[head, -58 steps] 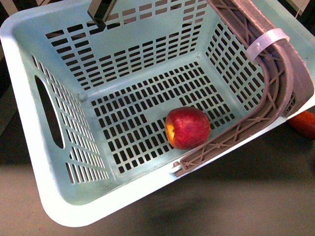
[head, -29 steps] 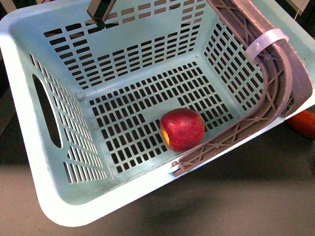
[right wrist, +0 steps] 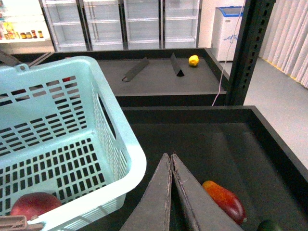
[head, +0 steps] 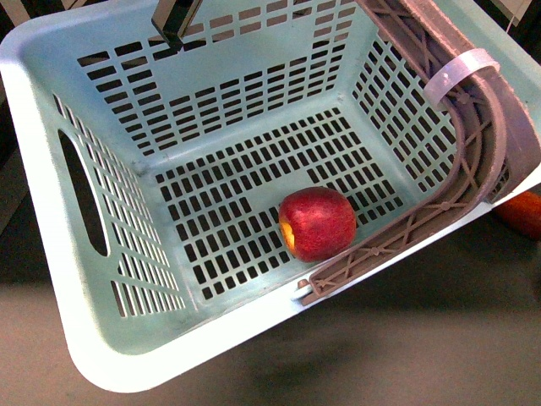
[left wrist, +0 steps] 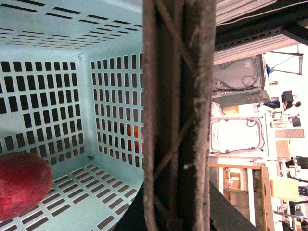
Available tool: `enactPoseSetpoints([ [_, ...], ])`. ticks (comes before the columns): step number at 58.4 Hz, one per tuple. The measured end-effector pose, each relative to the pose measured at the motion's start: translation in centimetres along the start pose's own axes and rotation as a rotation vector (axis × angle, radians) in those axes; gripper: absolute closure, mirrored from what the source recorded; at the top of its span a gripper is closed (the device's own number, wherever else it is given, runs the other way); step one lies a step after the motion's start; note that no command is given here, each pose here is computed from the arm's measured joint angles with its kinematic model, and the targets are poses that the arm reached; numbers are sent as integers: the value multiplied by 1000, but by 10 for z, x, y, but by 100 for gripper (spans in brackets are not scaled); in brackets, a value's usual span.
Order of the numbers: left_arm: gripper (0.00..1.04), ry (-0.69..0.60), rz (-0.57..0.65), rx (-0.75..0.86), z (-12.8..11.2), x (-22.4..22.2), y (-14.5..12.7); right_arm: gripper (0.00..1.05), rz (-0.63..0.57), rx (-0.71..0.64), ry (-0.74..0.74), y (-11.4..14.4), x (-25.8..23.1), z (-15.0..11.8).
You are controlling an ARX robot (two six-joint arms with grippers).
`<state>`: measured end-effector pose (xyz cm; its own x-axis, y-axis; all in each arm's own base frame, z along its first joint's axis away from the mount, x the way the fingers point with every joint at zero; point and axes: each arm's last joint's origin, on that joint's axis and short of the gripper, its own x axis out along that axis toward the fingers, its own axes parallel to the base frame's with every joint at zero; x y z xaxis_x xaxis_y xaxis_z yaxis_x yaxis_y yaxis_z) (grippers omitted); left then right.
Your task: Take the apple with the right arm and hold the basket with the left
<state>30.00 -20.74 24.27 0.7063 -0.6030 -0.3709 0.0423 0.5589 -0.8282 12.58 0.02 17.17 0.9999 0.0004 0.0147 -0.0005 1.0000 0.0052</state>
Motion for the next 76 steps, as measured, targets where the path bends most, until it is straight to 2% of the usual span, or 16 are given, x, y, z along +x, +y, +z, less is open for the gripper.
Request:
enactPoseSetpoints([
  [42, 99, 0, 0, 2, 0, 0, 0, 103, 0, 0, -4, 0, -17, 1],
  [54, 99, 0, 0, 2, 0, 0, 0, 64, 0, -2, -7, 0, -17, 1],
  [59, 99, -1, 0, 2, 0, 0, 0, 50, 0, -2, -7, 0, -17, 1],
  [61, 99, 0, 0, 2, 0, 0, 0, 48, 0, 0, -7, 0, -17, 1],
  [69, 99, 0, 0, 2, 0, 0, 0, 70, 0, -1, 30, 0, -25, -4],
  [76, 99, -2, 1, 1, 0, 0, 0, 89, 0, -2, 2, 0, -29, -2],
])
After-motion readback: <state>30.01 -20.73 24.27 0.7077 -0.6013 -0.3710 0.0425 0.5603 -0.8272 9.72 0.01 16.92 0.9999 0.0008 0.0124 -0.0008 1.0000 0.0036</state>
